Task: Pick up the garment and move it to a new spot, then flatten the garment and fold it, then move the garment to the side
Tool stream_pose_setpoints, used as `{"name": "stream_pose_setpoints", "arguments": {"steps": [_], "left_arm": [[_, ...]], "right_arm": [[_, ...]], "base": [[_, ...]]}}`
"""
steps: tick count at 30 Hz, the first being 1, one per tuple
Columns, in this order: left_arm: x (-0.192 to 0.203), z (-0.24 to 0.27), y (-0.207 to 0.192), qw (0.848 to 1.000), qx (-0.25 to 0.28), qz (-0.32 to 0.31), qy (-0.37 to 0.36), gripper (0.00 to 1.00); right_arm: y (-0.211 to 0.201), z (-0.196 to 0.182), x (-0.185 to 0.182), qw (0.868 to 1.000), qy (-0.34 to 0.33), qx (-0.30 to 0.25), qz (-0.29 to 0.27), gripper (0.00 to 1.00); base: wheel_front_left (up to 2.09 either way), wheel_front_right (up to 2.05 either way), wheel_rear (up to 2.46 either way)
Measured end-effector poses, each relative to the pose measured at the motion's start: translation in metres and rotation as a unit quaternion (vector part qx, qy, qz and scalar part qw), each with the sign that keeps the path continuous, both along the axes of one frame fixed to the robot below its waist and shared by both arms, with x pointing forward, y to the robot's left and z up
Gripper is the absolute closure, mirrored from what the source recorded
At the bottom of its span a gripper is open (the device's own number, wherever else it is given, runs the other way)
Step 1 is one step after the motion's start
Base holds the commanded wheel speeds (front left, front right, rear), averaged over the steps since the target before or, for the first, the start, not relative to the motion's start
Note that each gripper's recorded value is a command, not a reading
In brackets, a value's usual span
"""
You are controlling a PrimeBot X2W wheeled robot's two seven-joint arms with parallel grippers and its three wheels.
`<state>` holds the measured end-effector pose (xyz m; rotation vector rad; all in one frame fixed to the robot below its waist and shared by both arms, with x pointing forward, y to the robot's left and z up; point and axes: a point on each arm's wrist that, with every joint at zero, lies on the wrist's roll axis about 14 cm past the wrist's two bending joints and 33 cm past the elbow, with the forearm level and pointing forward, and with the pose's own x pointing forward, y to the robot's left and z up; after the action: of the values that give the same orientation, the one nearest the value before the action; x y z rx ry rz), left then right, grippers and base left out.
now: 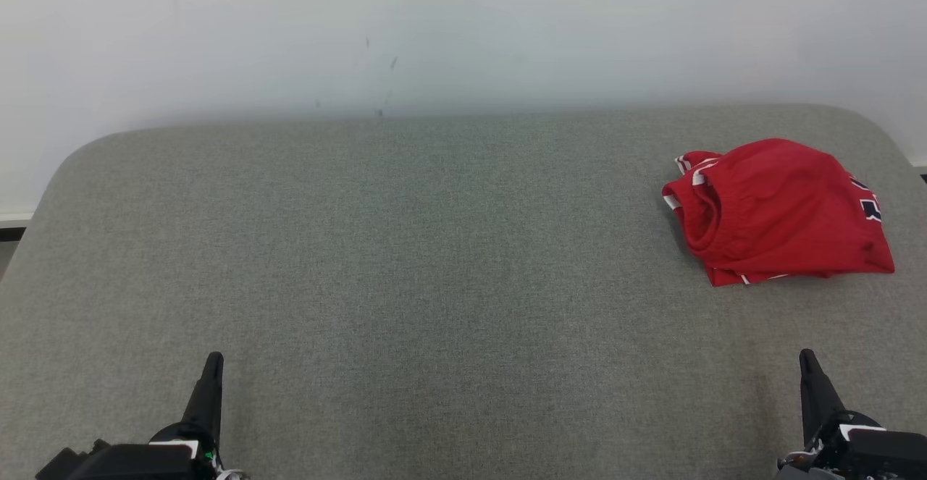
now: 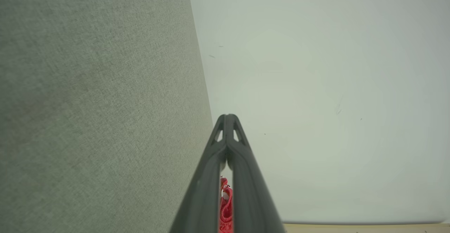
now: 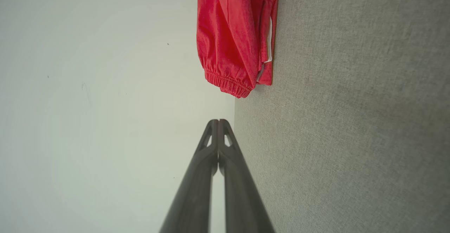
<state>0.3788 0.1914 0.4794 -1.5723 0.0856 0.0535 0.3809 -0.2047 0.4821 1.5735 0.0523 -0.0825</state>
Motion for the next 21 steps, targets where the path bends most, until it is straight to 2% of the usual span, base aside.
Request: {"name": "stream_pose_setpoints", "arguments": {"steps": [21], "left_arm": [[0.0000,0.0001,-0.0001,1.000,0.000,0.000,0.000,1.00]], "right_arm": [[0.0000,0.0001,0.0000,1.000,-0.001,0.000,0.000,1.00]], "base": [[0.00,0.00,0.00]]}}
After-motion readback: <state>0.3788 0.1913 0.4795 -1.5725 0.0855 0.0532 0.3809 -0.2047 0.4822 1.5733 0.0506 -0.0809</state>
